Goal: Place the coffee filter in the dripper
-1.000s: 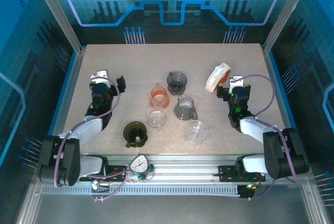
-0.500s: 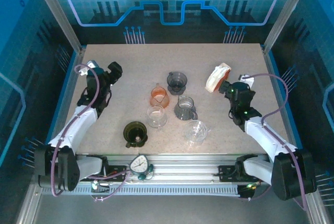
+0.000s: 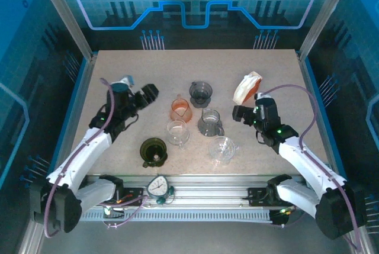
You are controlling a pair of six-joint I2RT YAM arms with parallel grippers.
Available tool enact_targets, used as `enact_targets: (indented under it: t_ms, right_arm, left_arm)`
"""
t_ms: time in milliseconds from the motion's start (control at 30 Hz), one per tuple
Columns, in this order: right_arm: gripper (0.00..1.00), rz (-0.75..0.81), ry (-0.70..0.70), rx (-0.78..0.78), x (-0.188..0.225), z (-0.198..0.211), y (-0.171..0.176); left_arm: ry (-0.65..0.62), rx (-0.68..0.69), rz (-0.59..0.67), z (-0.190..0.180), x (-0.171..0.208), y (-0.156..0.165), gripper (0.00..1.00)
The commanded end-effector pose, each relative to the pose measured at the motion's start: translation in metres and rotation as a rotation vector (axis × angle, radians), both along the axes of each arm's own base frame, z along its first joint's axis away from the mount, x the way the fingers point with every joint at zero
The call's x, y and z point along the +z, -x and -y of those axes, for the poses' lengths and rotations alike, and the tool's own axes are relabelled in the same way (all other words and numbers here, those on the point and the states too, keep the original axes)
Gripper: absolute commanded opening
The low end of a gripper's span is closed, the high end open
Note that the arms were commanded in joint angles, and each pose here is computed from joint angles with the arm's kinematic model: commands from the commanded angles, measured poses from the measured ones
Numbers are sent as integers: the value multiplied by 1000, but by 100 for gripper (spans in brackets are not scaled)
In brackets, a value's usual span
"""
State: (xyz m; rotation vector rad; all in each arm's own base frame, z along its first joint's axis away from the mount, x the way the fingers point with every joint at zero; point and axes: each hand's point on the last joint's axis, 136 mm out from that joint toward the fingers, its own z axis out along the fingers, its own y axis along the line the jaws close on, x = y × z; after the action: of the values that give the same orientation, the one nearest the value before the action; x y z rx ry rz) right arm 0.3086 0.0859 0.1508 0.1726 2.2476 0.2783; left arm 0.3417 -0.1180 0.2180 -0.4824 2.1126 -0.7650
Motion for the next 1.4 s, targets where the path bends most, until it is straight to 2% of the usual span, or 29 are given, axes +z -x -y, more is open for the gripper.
enact_targets:
  t_ms: [0,100,333,600,933,1233,1367]
  right_arm:
    - [100,-49,16,128,3,-22,14]
    - [100,-59,29,184,0,-33,19]
    - [100,-68,25,234,-3,-46,25]
    - [100,-75,37,208,-4,-41,25]
    - [100,-81,39,178,-5,-37,26]
    - [100,-117,16,171,-13,-38,30]
    - [100,-152,-3,176,-20,-40,36]
  left_arm:
    - [-120,-174,-110,36,-29,28,79]
    - [-187,-247,-184,53,-53,34,75]
    - [-311,-298,-298,61,-96,22,74]
    - [-266,-432,-301,95,-109,28,71]
    - [-235,-565,-318,123,-116,66,62]
    - [-195,-665,-318,158,-113,104,61]
    - [-181,-660,-314,163,-110,107,63]
